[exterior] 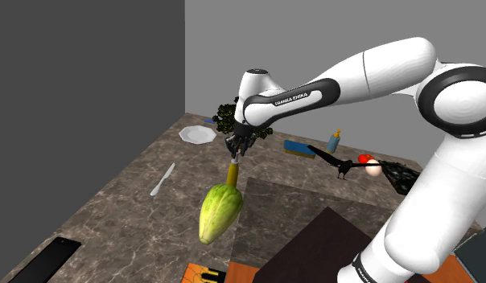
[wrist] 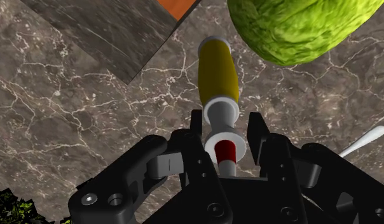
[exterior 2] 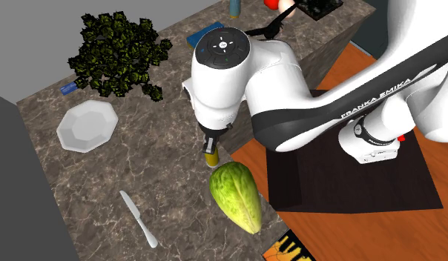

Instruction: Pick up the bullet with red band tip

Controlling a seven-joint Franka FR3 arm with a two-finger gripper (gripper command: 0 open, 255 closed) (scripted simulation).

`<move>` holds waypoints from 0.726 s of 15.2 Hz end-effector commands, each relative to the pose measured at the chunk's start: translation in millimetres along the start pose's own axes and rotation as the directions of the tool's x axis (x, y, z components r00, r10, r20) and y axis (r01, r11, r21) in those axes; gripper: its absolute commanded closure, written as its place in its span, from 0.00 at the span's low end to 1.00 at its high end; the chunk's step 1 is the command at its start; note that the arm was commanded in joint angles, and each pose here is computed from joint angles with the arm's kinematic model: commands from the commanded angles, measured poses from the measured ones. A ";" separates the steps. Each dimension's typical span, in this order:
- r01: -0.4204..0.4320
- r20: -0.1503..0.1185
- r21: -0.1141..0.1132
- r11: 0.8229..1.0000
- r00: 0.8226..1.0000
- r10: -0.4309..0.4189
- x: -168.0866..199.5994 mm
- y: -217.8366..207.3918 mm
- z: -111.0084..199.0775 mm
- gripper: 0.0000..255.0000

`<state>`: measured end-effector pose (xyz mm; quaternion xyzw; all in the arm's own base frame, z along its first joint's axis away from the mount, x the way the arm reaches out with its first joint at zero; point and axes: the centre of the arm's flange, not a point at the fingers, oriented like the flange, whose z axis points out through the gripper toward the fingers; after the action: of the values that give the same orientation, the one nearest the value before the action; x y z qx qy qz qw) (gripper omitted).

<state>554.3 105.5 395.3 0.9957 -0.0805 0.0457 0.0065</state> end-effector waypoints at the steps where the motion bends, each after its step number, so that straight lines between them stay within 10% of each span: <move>1: 0.000 0.001 0.000 1.000 1.000 0.000 -0.3 0.0 0.6 1.00; 11: 0.000 0.001 0.000 1.000 1.000 0.000 4.7 0.7 -46.5 1.00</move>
<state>554.7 104.8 436.8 0.9957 -0.0804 0.0449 0.0067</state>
